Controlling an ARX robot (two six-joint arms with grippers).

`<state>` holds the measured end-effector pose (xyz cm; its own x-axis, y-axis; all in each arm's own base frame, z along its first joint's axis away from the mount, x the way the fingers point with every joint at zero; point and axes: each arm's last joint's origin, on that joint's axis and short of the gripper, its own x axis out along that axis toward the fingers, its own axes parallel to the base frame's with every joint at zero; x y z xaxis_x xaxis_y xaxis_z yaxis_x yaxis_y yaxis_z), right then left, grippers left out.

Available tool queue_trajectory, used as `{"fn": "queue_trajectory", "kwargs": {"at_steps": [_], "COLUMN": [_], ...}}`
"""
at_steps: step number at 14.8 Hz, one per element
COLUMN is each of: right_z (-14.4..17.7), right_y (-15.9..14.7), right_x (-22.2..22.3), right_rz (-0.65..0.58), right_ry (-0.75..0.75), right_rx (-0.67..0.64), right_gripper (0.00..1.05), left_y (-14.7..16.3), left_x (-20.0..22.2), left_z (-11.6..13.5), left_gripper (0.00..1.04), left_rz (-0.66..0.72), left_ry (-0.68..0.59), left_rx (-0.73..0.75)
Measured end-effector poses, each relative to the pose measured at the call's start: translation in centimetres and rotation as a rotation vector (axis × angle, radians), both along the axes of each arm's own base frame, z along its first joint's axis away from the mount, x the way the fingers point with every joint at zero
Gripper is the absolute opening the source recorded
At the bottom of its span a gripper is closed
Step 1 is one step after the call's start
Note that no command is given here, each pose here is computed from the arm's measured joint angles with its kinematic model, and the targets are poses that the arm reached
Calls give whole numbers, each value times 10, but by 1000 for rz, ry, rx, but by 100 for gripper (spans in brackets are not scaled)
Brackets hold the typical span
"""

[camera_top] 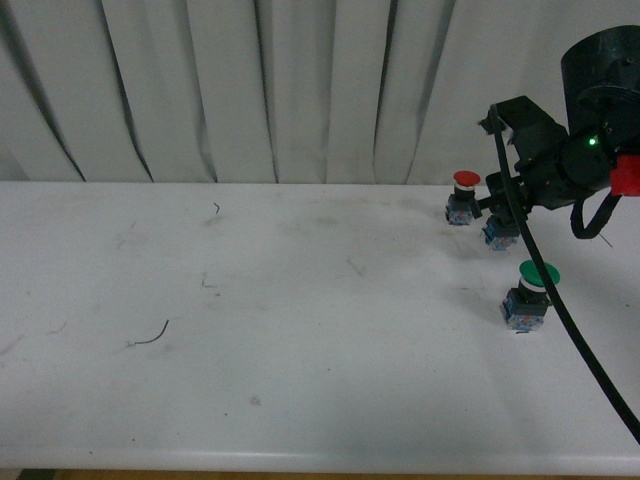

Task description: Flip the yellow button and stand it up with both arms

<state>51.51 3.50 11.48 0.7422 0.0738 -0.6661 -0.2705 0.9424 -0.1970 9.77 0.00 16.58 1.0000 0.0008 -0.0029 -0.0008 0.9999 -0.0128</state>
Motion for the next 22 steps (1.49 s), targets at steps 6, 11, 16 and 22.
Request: {"fn": "queue_trajectory", "kwargs": {"at_steps": [6, 11, 16, 22], "right_z": [-15, -20, -24, -24], "right_y": [10, 25, 32, 27], "right_x": [9, 5, 2, 0], "right_rz": [-177, -189, -187, -205], "right_ry": [41, 42, 48, 46], "right_rx": [4, 32, 16, -24], "right_gripper": [35, 35, 35, 35], "left_y": [0, 0, 0, 0], "left_x": [0, 0, 0, 0], "left_z": [0, 0, 0, 0], "left_gripper": [98, 98, 98, 98], "left_rz": [0, 0, 0, 0], "left_ry": [0, 0, 0, 0], "left_rx": [0, 0, 0, 0]}}
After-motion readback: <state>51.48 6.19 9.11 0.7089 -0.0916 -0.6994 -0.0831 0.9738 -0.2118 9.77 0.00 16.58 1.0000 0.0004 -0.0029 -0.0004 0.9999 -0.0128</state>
